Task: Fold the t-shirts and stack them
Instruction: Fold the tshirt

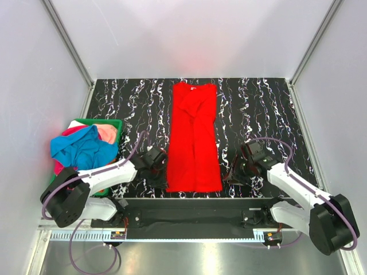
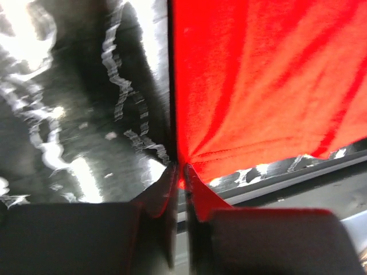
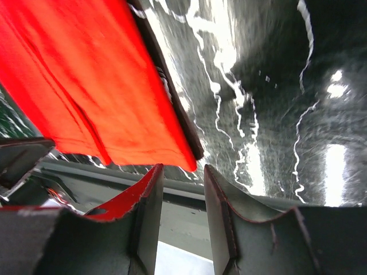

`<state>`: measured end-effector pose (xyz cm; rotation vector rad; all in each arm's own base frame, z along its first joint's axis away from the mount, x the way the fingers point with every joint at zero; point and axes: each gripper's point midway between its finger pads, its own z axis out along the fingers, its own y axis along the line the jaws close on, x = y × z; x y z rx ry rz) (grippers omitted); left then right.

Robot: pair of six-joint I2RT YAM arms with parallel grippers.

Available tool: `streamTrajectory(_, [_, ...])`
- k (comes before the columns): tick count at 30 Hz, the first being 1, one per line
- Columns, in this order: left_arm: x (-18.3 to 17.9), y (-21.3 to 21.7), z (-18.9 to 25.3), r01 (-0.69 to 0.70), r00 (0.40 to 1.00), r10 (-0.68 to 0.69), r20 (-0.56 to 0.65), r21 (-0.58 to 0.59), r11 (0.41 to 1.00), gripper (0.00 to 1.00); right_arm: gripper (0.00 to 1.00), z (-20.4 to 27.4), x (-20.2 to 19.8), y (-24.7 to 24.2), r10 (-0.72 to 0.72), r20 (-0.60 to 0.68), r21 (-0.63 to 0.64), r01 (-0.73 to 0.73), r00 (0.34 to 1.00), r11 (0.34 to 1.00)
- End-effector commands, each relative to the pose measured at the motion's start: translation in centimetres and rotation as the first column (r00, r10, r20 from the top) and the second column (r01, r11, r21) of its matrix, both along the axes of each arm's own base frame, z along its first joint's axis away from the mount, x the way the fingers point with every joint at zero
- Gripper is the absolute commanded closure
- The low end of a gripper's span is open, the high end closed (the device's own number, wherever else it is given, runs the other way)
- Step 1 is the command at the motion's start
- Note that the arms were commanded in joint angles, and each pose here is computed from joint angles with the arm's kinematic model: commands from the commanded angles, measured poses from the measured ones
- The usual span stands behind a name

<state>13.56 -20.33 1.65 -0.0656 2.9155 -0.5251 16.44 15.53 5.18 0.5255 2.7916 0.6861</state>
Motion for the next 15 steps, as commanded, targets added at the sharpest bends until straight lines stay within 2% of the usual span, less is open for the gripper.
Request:
streamTrajectory(1, [-0.2, 1.0, 0.4, 0.009, 1.0, -0.009, 0.009, 0.026, 1.0, 0.69, 0.59, -0.5, -0.3, 0.8, -0.008, -0.001, 0.011, 0.008, 1.0, 1.0])
streamTrajectory(5, [0.1, 0.4, 1.8, 0.008, 0.999, -0.007, 0.045, -0.02, 1.0, 0.57, 0.58, -0.6, -0.4, 1.4, -0.005, 0.02, 0.04, 0.004, 1.0, 0.999])
streamTrajectory(15, [-0.2, -0.6, 1.9, 0.014, 0.999, -0.01, 0.041, -0.094, 0.996, 0.55, 0.57, -2.0, -1.1, 2.4, 0.036, -0.007, 0.075, -0.035, 0.999, 0.997])
